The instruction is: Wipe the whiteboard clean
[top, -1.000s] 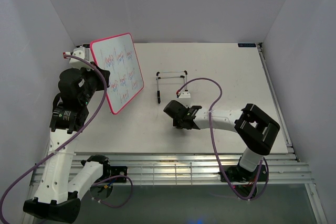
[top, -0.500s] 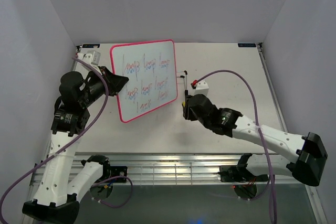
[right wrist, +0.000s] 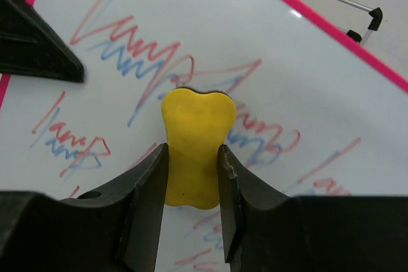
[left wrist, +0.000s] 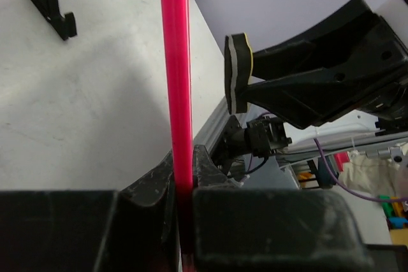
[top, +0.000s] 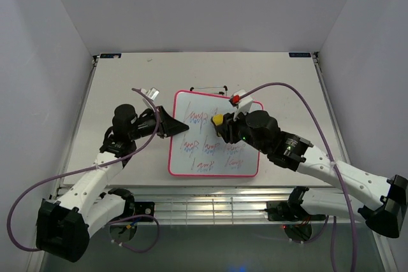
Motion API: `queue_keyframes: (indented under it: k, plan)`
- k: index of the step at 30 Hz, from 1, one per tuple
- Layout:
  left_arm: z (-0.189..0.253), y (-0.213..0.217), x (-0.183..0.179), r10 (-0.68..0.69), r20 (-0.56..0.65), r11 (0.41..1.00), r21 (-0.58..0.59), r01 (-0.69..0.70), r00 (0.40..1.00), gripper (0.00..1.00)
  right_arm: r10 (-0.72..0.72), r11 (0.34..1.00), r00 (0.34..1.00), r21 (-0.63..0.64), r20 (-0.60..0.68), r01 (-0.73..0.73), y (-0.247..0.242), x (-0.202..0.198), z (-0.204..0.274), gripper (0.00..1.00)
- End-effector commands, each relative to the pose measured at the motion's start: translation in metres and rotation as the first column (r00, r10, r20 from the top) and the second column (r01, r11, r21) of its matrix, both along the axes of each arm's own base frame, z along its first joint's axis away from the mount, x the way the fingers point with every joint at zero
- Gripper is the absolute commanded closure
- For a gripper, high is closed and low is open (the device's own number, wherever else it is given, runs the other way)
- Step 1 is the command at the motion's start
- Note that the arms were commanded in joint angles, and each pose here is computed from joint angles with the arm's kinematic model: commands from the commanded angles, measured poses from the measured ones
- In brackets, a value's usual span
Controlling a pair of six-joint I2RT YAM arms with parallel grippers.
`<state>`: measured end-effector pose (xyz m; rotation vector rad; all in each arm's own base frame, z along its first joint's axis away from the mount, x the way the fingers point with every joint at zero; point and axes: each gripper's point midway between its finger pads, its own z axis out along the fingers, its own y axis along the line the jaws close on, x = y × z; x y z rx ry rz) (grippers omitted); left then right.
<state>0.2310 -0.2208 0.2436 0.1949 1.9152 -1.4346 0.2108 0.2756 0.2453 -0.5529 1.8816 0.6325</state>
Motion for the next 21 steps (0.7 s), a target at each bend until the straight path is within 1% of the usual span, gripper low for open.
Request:
queue_keyframes:
  k: [1, 3, 4, 8, 9, 15, 21]
  plan:
    - [0.049, -0.014, -0.009, -0.047, 0.186, 0.991, -0.112, 0.069, 0.981, 1.0, 0.083, 0.996, 0.994, 0.012, 0.071, -0.084, 0.021, 0.004, 0.011, 0.85]
    - [0.039, -0.018, -0.007, -0.05, 0.162, 0.992, -0.103, 0.067, 0.985, 1.0, 0.104, 0.994, 0.993, -0.018, 0.048, -0.103, 0.03, 0.006, -0.001, 0.86]
    - [0.029, -0.02, -0.005, -0.054, 0.135, 0.993, -0.095, 0.068, 0.989, 1.0, 0.118, 0.993, 0.991, -0.016, 0.056, -0.118, 0.034, 0.007, 0.0, 0.87]
    - [0.01, -0.03, -0.005, -0.077, 0.099, 0.994, -0.069, 0.084, 0.992, 1.0, 0.155, 0.988, 0.986, -0.034, 0.054, -0.153, 0.047, 0.01, -0.012, 0.87]
    - [0.007, -0.031, -0.004, -0.072, 0.095, 0.995, -0.065, 0.078, 0.993, 1.0, 0.163, 0.987, 0.984, -0.016, 0.077, -0.162, 0.052, 0.011, -0.006, 0.86]
    - [-0.001, -0.034, -0.004, -0.076, 0.084, 0.995, -0.057, 0.081, 0.994, 1.0, 0.211, 0.978, 0.971, -0.03, 0.117, -0.208, 0.07, 0.018, -0.003, 0.85]
    - [-0.01, -0.034, -0.002, -0.064, 0.054, 0.996, -0.052, 0.066, 0.996, 1.0, 0.231, 0.973, 0.967, -0.052, 0.112, -0.226, 0.094, 0.031, -0.012, 0.85]
